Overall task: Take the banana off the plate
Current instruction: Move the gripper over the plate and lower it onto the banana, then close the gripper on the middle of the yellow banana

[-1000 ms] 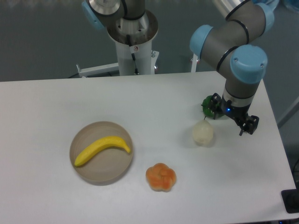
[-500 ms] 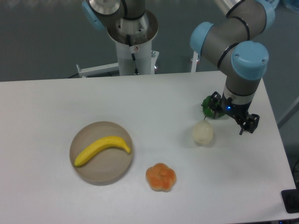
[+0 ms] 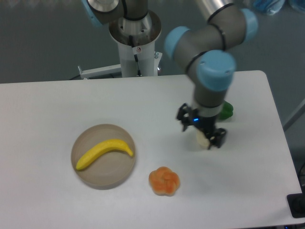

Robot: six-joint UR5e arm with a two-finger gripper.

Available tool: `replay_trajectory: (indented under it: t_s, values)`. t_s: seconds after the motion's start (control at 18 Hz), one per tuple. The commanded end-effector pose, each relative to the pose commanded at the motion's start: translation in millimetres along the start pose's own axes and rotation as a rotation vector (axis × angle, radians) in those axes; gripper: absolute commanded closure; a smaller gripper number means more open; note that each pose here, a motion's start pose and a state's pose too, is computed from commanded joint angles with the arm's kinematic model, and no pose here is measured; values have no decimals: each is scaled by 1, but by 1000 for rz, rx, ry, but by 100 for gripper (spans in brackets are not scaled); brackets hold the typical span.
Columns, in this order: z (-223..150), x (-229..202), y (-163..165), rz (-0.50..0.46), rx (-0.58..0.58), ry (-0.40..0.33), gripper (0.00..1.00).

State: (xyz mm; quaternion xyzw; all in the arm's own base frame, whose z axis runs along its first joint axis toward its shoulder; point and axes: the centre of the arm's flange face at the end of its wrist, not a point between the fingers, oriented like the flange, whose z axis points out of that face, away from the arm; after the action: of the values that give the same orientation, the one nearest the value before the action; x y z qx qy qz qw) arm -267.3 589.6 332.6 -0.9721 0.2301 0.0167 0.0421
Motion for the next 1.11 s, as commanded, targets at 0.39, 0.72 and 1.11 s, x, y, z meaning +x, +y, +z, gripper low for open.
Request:
replay_trajectory:
  t_s: [0.39,0.72,1.11]
  values:
    - [92,112,-84,152,-17,68,0]
    - [107,163,-110,168,-23,111,0]
    - [125,185,-109,62,-59,141,0]
